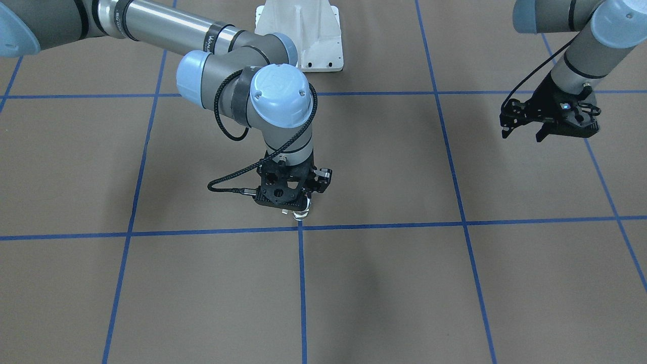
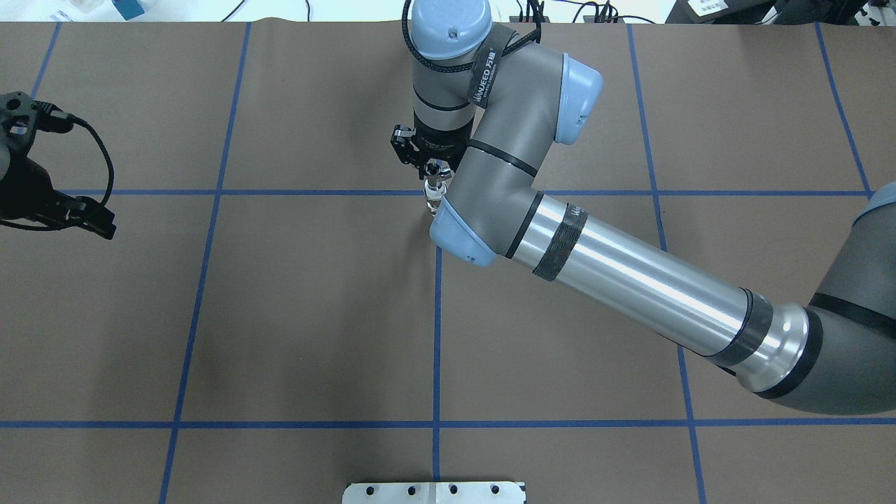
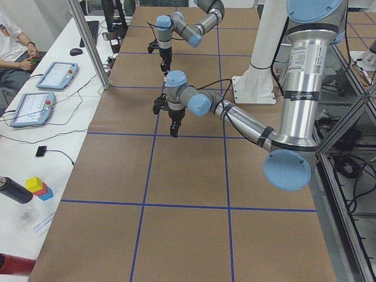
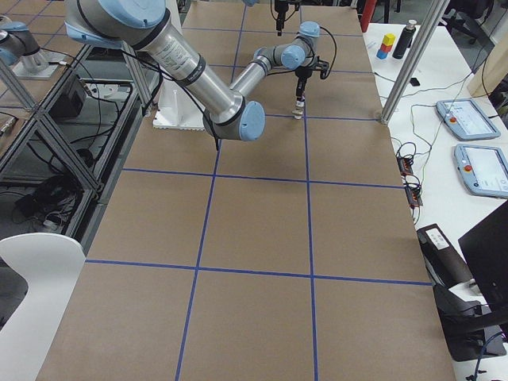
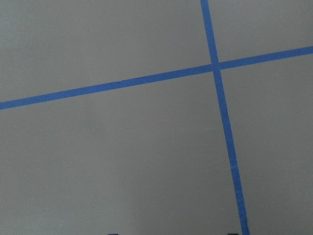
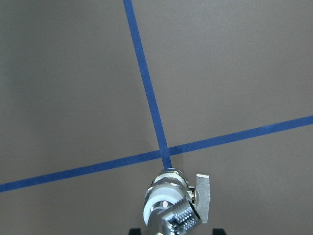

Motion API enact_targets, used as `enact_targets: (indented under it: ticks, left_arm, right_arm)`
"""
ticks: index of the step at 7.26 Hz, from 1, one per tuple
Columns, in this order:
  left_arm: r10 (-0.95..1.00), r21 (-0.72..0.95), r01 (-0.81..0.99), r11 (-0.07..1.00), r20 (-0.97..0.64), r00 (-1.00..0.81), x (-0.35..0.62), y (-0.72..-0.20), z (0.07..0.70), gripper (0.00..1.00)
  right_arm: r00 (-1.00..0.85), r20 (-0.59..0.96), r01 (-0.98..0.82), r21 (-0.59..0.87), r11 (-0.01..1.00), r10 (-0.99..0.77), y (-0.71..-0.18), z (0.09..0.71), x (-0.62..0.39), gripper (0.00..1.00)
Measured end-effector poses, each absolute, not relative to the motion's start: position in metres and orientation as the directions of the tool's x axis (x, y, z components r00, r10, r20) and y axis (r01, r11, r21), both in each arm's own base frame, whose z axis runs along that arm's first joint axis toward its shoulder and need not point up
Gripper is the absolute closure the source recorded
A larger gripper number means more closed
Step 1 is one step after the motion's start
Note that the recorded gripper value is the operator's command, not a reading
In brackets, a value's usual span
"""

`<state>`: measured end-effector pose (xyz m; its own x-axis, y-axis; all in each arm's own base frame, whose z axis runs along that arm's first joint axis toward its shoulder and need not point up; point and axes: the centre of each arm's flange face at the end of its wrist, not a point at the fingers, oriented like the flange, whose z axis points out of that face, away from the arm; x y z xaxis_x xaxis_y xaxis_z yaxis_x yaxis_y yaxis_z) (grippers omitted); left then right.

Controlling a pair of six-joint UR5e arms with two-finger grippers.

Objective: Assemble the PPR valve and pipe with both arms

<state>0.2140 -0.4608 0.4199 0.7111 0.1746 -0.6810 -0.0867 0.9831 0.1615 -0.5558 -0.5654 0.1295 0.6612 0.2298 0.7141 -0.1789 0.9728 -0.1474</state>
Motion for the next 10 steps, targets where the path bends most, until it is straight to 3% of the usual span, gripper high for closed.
enact_targets:
  ticks: [6,10]
  left_arm:
    - [0.175,0.163,-0.086,0.983,-0.683,0.709,0.214,-0.461,0.418,0.2]
    - [0.174,0.161,-0.086,0.983,-0.683,0.71,0.214,-0.461,0.418,0.2]
  right_arm:
    - [0.664,0.71,-0.18,-0.15,0.972,0.232,-0.565,0.133,-0.556,0.42]
    - [0.633,0.738,-0.193,-0.14,0.971,0.232,-0.566,0.116,-0.543,0.34]
